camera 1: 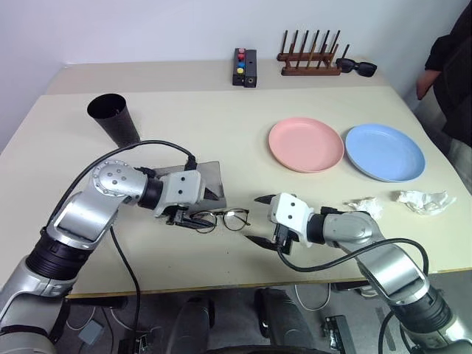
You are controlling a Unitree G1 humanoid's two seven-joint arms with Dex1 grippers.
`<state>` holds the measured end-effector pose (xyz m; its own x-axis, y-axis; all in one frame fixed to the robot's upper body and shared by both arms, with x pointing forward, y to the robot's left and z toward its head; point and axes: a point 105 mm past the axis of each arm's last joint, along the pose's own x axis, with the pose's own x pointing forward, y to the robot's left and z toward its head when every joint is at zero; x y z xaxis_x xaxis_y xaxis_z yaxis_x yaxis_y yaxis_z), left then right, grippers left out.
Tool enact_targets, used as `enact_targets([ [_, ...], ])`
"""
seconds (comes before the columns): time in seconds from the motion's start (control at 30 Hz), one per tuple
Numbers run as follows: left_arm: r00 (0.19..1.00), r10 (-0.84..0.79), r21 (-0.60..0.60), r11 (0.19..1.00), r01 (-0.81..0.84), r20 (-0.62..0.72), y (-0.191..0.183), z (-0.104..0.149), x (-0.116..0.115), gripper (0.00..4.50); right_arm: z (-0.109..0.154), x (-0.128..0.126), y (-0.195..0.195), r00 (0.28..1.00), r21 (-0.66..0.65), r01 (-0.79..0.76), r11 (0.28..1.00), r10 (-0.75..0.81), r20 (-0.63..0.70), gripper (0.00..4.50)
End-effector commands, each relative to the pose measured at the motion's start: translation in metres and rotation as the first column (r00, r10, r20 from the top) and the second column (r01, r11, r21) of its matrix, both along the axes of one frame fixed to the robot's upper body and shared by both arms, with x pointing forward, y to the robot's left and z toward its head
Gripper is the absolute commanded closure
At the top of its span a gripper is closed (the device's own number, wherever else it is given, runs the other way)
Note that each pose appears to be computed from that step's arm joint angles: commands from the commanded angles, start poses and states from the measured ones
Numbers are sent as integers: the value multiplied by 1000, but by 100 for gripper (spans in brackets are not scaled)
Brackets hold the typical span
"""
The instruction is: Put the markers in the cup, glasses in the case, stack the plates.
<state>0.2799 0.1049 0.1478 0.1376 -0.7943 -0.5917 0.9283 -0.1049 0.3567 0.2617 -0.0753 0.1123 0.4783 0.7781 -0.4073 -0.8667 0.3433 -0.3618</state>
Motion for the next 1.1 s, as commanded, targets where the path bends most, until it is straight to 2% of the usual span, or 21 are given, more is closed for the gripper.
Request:
enact_targets([
  [0.03,998,-22,29,999,21,64,-4,-3,5,158,13,0,1,998,22,16,1000,-17,63,0],
  [0.33,998,-16,83,996,11,65,-16,-24,7,158,12,0,0,997,33,39,999,-41,72,0],
  [0.67,998,24,119,992,-30,56,-23,-35,12,158,10,4,-2,996,22,41,999,-43,73,0],
  [0.77,998,28,119,992,-34,55,-23,-35,12,242,10,3,-2,996,21,39,999,-40,74,0],
  [0.9,998,23,125,992,-31,65,-22,-31,12,432,11,4,-1,997,20,36,999,-37,74,0],
  [1.1,997,22,122,992,-30,68,-23,-24,12,432,12,5,1,996,22,33,999,-34,77,0],
])
